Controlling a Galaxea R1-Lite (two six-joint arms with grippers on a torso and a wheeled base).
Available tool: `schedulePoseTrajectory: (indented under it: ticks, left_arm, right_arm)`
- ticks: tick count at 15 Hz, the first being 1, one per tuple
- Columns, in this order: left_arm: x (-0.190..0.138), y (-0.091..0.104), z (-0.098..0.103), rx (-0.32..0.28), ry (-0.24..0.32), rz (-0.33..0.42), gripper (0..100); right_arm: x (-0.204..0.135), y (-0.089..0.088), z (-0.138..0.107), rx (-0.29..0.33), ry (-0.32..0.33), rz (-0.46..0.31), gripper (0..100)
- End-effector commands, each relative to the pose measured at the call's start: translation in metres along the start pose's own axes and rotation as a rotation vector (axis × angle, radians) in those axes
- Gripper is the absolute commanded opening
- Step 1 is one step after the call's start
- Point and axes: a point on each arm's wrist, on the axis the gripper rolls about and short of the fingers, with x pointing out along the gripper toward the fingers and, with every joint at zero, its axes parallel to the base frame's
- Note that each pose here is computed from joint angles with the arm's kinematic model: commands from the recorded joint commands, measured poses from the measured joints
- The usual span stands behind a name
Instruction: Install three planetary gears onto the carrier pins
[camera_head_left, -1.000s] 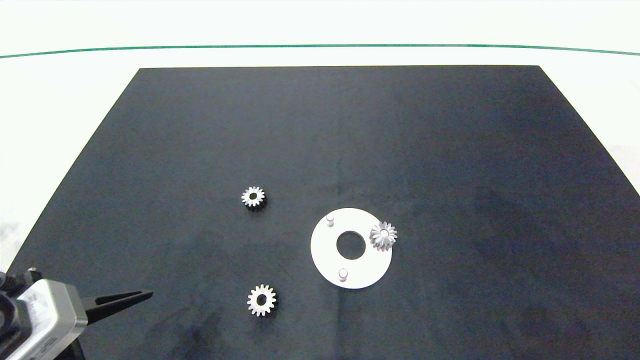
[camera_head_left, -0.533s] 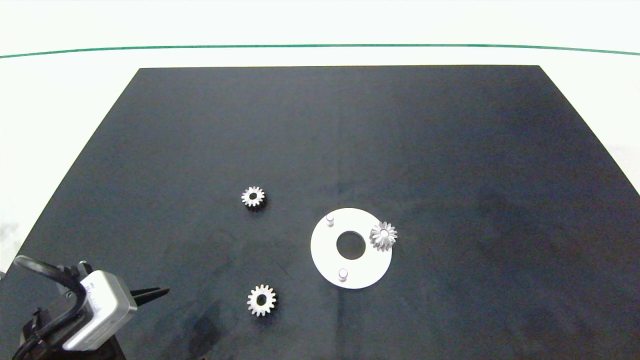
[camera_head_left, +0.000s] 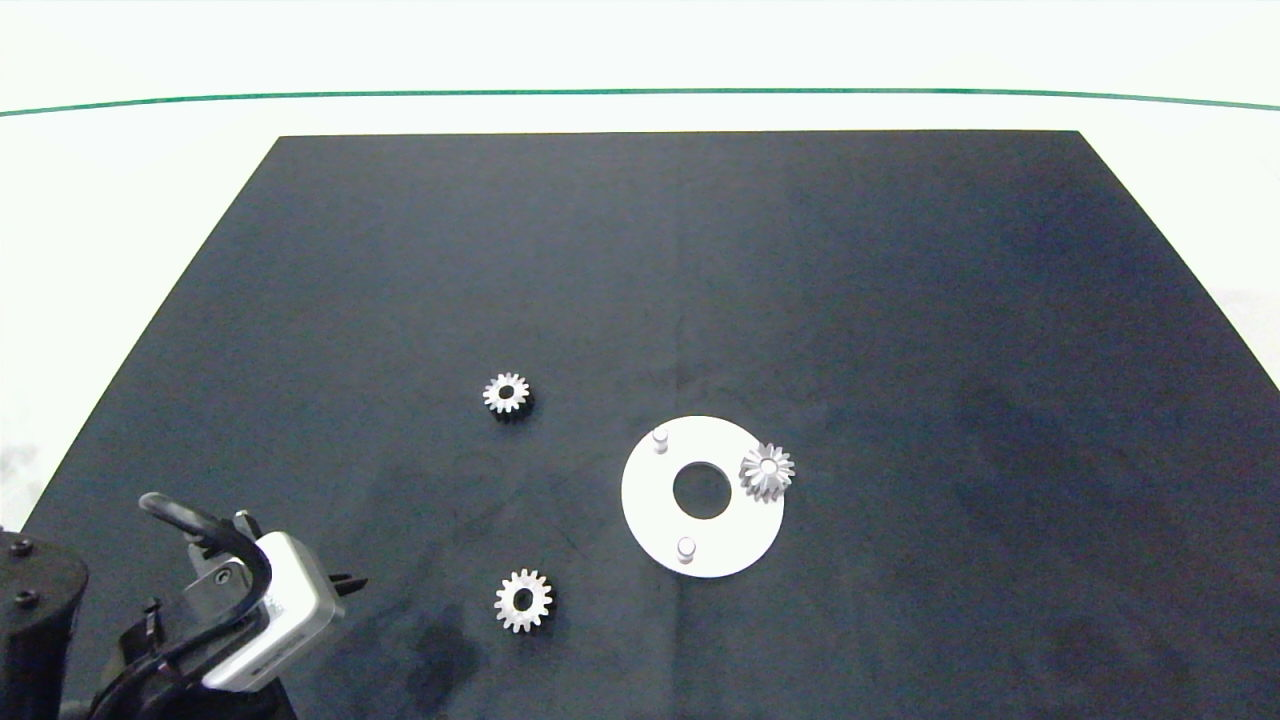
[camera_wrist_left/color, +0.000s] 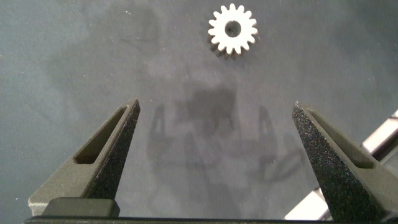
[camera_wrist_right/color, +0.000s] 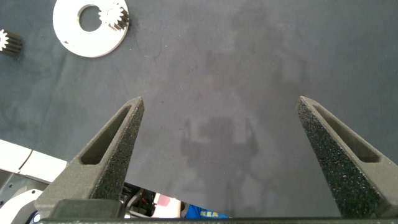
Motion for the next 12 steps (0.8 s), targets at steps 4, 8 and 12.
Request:
schedulePoseTrajectory:
  ticks: [4, 8, 12]
  left_arm:
    - [0.011, -0.004, 0.015, 0.036, 0.026, -0.014, 100]
    - [0.025, -0.010, 0.018, 0.055, 0.045, -0.009, 100]
    - [0.030, -0.015, 0.018, 0.075, 0.058, -0.036, 100]
  right_arm:
    - [0.003, 0.001, 0.000, -0.006, 0.014, -0.002, 100]
    - [0.003, 0.001, 0.000, -0.007, 0.016, -0.002, 100]
    - [0.003, 0.001, -0.001, -0.009, 0.023, -0.003, 100]
